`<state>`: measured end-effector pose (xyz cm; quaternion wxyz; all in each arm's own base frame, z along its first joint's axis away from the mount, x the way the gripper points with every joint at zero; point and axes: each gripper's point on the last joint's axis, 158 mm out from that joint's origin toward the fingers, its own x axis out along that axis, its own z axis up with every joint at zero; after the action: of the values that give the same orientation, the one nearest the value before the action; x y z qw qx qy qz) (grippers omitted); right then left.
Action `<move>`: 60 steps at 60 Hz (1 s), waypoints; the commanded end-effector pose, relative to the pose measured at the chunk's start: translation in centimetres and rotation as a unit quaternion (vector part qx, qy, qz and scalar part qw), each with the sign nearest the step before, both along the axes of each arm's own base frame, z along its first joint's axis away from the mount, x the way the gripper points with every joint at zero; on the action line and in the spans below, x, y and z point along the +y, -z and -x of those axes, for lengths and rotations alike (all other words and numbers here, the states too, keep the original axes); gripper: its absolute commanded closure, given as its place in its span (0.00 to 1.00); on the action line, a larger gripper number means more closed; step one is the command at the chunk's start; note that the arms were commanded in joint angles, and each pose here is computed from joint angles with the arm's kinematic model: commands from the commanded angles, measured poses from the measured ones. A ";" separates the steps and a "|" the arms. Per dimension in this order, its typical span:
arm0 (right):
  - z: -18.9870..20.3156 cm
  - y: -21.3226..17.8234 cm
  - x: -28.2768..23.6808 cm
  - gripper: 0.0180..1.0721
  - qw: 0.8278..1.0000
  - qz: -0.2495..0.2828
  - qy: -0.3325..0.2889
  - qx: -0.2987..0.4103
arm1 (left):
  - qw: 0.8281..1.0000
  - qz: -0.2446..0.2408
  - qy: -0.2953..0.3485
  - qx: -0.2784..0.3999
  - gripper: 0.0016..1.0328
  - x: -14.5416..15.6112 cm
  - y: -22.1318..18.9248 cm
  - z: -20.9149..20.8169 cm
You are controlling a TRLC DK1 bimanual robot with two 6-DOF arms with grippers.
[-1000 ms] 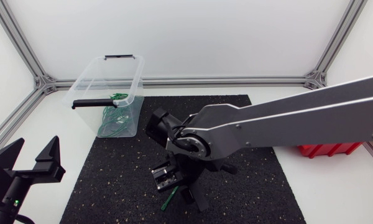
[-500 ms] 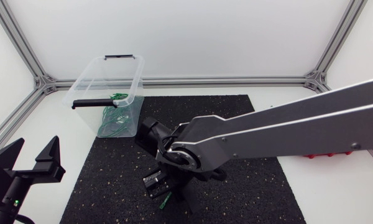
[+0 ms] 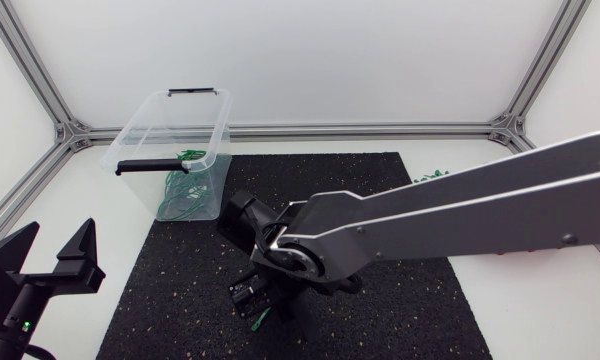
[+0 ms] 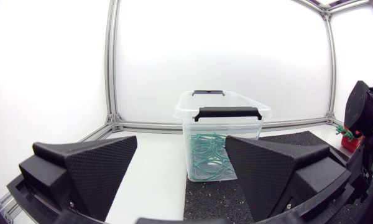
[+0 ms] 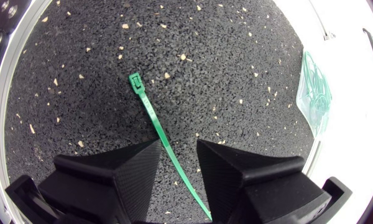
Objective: Take a green cable tie from the red box, thread the tail through the head to close it, then place it in the transparent bin on the left.
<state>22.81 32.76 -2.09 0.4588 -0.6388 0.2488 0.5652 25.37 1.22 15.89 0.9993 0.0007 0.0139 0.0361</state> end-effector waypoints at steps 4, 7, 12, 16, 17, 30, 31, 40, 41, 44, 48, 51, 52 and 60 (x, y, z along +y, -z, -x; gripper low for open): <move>2.1 2.0 -1.7 0.56 0.999 0.036 -0.028 0.012 | 1.000 0.005 0.001 0.026 0.04 -0.1 2.3 -0.1; 2.2 2.2 -1.7 0.57 0.999 0.034 -0.027 0.010 | 1.000 0.005 0.001 0.026 0.04 -0.1 2.3 -0.1; 1.8 2.3 -1.4 0.61 0.999 0.028 -0.026 0.000 | 1.000 0.005 0.002 0.026 0.04 -0.1 2.3 -0.1; 1.6 2.1 -0.6 0.66 0.999 0.016 -0.028 -0.008 | 1.000 0.005 0.001 0.026 0.04 -0.1 2.3 -0.1; 1.6 2.0 -0.6 0.66 0.999 0.016 -0.027 -0.008 | 1.000 0.005 0.001 0.026 0.04 -0.1 2.3 -0.1; 0.8 0.7 1.0 0.74 0.999 -0.004 -0.031 -0.022 | 1.000 0.005 0.001 0.027 0.04 -0.1 2.4 -0.1; 0.7 0.6 1.0 0.74 0.999 -0.003 -0.031 -0.022 | 1.000 0.005 0.001 0.027 0.04 -0.1 2.4 -0.1; 0.4 0.3 1.6 0.74 0.999 -0.006 -0.033 -0.025 | 1.000 0.005 0.001 0.027 0.04 -0.1 2.4 -0.1; 0.4 0.2 1.7 0.74 0.999 -0.007 -0.033 -0.026 | 1.000 0.005 0.001 0.027 0.04 -0.1 2.4 -0.1; 0.3 0.2 1.9 0.74 0.999 -0.008 -0.033 -0.027 | 1.000 0.005 0.001 0.027 0.04 -0.1 2.4 -0.1; 0.1 0.2 2.2 0.74 0.999 -0.008 -0.034 -0.028 | 1.000 0.005 0.001 0.027 0.04 -0.1 2.4 -0.1; 0.0 0.4 2.2 0.75 0.999 -0.007 -0.034 -0.027 | 1.000 0.005 0.001 0.028 0.04 -0.1 2.4 -0.1; 0.0 0.5 2.3 0.77 0.999 -0.006 -0.035 -0.026 | 1.000 0.005 0.001 0.027 0.04 -0.1 2.4 -0.1; 0.6 1.3 1.5 0.81 0.999 0.015 -0.041 -0.014 | 1.000 0.005 0.001 0.028 0.04 -0.1 2.4 -0.1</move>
<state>22.87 34.50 -2.32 0.4556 -0.6539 0.2198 0.5627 25.37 1.22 15.90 0.9993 0.0005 0.0138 0.0361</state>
